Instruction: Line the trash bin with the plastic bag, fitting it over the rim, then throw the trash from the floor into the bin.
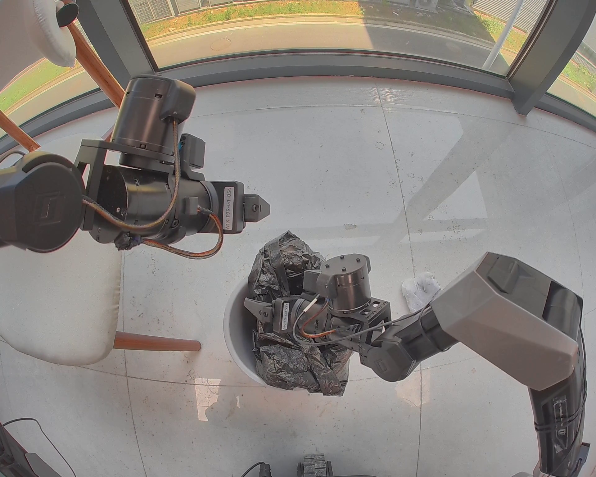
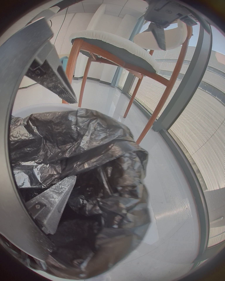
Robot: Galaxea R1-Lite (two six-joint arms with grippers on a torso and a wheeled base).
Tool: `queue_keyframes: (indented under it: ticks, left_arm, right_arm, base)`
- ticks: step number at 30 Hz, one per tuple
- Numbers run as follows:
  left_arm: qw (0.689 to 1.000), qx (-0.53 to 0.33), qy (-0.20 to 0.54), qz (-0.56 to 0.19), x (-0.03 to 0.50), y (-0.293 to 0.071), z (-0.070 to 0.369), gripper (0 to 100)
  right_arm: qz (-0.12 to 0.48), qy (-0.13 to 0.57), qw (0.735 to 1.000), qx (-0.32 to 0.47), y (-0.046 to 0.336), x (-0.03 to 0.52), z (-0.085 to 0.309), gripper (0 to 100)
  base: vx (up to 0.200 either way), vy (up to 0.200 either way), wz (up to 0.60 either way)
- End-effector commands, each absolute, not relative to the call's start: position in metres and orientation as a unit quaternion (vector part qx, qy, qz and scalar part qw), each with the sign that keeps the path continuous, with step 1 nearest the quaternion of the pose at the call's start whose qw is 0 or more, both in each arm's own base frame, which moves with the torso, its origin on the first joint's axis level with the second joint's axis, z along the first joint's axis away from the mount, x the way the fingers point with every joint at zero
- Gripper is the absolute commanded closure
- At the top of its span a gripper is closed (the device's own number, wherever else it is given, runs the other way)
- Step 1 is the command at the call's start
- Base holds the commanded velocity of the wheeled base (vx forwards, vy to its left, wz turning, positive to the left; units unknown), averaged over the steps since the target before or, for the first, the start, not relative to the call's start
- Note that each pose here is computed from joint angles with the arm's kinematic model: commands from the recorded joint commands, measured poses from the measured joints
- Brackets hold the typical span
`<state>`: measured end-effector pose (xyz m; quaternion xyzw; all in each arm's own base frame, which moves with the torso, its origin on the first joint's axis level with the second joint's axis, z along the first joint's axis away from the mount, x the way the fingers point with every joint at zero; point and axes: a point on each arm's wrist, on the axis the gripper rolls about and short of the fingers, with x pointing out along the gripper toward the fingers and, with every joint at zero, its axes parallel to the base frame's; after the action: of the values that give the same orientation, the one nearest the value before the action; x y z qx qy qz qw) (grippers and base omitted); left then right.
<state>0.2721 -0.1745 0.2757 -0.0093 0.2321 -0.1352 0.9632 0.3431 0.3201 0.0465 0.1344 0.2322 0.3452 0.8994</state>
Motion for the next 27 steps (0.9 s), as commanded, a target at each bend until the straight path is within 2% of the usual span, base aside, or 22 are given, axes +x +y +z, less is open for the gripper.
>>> queue_keyframes:
  ticks: [1, 3, 4, 11, 16, 24, 27]
  left_arm:
    - [0.963, -0.009, 0.232, -0.136, 0.272, -0.174, 0.276, 0]
    - [0.963, -0.01, 0.232, -0.135, 0.272, -0.174, 0.276, 0]
    - [0.963, -0.01, 0.232, -0.135, 0.272, -0.174, 0.276, 0]
    - [0.963, -0.01, 0.233, -0.135, 0.272, -0.174, 0.275, 0]
    - [0.963, -0.008, 0.232, -0.136, 0.272, -0.174, 0.275, 0]
    - [0.959, -0.003, 0.243, -0.144, 0.269, -0.174, 0.271, 0]
    - [0.948, 0.01, 0.263, -0.178, 0.26, -0.173, 0.263, 0]
  right_arm:
    - [0.34, 0.244, 0.898, 0.134, 0.321, 0.346, 0.024, 0]
    - [0.337, 0.235, 0.901, 0.14, 0.319, 0.349, 0.021, 0]
    - [0.337, 0.229, 0.902, 0.143, 0.318, 0.35, 0.021, 100]
    - [0.324, 0.227, 0.901, 0.176, 0.307, 0.359, 0.029, 100]
    - [0.323, 0.218, 0.893, 0.224, 0.302, 0.356, 0.058, 100]
    - [0.336, 0.223, 0.887, 0.226, 0.29, 0.338, 0.083, 100]
    - [0.34, 0.241, 0.882, 0.218, 0.289, 0.328, 0.08, 100]
  base:
    - [0.0, 0.0, 0.0]
    - [0.0, 0.0, 0.0]
    - [0.0, 0.0, 0.0]
    - [0.0, 0.0, 0.0]
    - [0.0, 0.0, 0.0]
    - [0.0, 0.0, 0.0]
    - [0.0, 0.0, 0.0]
